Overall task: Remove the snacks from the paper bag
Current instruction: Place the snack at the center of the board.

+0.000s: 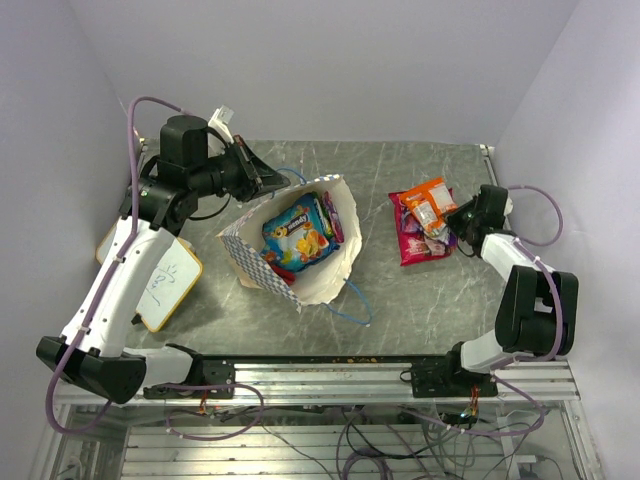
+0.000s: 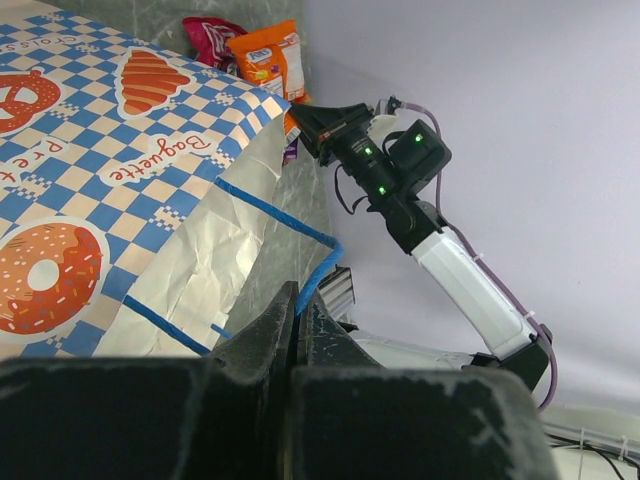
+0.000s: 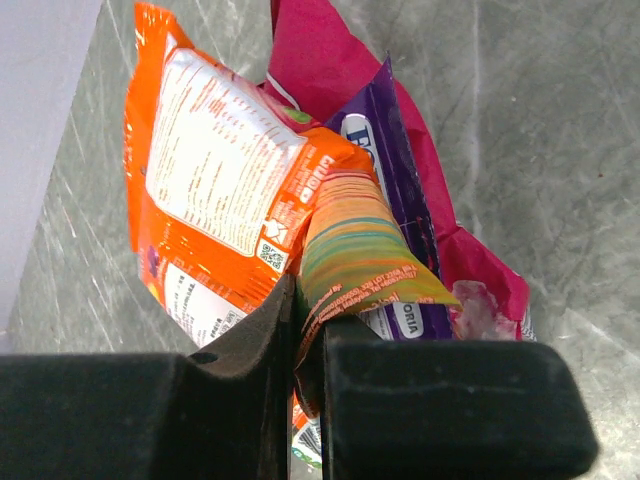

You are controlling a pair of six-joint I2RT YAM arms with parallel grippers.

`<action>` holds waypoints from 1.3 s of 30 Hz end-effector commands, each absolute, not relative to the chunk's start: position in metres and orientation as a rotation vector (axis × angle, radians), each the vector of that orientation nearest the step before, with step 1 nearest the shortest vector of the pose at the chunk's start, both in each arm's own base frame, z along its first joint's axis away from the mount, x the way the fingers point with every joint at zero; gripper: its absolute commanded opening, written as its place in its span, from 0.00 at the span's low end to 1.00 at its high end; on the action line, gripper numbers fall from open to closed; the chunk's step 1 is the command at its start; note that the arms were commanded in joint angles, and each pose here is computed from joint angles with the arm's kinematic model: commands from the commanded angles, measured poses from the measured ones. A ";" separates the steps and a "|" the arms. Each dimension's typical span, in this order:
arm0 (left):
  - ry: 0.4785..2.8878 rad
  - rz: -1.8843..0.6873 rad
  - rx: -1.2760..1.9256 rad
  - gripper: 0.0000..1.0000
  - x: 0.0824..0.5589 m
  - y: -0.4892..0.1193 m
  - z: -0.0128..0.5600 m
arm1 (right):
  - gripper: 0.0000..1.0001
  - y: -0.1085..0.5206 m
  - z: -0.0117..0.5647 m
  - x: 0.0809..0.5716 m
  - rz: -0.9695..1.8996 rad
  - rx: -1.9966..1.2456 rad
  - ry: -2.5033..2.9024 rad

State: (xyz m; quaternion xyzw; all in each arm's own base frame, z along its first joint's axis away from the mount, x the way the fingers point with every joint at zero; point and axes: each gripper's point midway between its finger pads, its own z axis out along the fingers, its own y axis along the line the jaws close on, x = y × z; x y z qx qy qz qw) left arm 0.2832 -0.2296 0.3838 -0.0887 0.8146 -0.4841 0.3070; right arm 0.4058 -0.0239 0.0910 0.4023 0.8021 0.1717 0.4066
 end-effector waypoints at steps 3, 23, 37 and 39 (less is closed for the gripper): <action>2.120 -1.334 -0.147 0.07 0.277 -0.237 0.402 | 0.00 -0.022 0.078 0.385 0.416 0.984 2.064; 2.093 -1.361 -0.117 0.07 0.282 -0.242 0.414 | 0.64 -0.035 0.100 0.341 0.204 0.881 2.242; 2.079 -1.423 -0.125 0.07 0.284 -0.249 0.414 | 0.82 0.030 0.196 0.354 0.527 0.585 2.171; 2.083 -1.417 -0.124 0.07 0.284 -0.248 0.414 | 0.80 0.058 0.218 0.359 0.584 0.492 2.151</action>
